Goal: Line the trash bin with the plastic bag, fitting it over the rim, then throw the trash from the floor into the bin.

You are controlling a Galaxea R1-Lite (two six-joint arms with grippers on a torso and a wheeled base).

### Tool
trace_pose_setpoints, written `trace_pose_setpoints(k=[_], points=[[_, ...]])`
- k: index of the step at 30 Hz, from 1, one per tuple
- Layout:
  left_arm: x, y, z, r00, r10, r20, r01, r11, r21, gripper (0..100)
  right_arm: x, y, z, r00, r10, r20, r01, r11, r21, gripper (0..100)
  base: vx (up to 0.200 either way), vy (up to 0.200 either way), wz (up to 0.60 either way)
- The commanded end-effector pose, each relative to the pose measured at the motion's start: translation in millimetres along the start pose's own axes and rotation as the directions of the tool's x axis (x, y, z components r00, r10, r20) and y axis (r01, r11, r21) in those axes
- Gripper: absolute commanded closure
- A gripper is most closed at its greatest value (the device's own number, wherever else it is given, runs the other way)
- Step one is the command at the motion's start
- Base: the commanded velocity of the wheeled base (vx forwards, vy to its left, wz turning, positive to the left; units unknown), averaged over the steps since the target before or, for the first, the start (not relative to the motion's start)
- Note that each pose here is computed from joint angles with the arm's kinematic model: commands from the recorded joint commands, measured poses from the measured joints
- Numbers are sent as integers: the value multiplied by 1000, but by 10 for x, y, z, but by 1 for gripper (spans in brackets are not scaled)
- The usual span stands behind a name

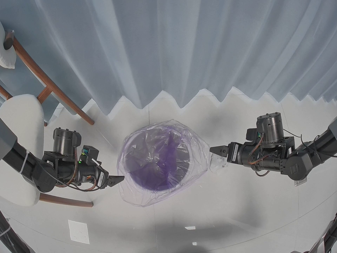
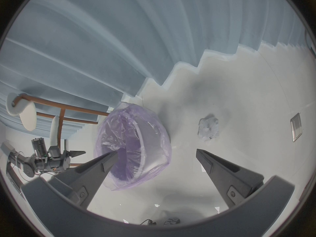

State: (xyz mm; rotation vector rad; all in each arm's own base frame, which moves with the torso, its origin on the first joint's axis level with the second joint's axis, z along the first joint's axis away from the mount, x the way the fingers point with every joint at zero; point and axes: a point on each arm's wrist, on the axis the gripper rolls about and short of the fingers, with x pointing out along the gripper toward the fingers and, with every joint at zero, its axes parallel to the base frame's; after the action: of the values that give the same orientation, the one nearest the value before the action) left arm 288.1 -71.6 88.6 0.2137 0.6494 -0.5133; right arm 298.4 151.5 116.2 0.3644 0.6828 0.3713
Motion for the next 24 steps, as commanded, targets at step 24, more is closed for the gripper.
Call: trace_pose_setpoints(k=[24], points=[[551, 616, 85, 975, 207, 80, -193, 968, -160, 0, -191, 81, 119, 998, 28, 63, -29, 999, 19, 0, 0, 0, 0]])
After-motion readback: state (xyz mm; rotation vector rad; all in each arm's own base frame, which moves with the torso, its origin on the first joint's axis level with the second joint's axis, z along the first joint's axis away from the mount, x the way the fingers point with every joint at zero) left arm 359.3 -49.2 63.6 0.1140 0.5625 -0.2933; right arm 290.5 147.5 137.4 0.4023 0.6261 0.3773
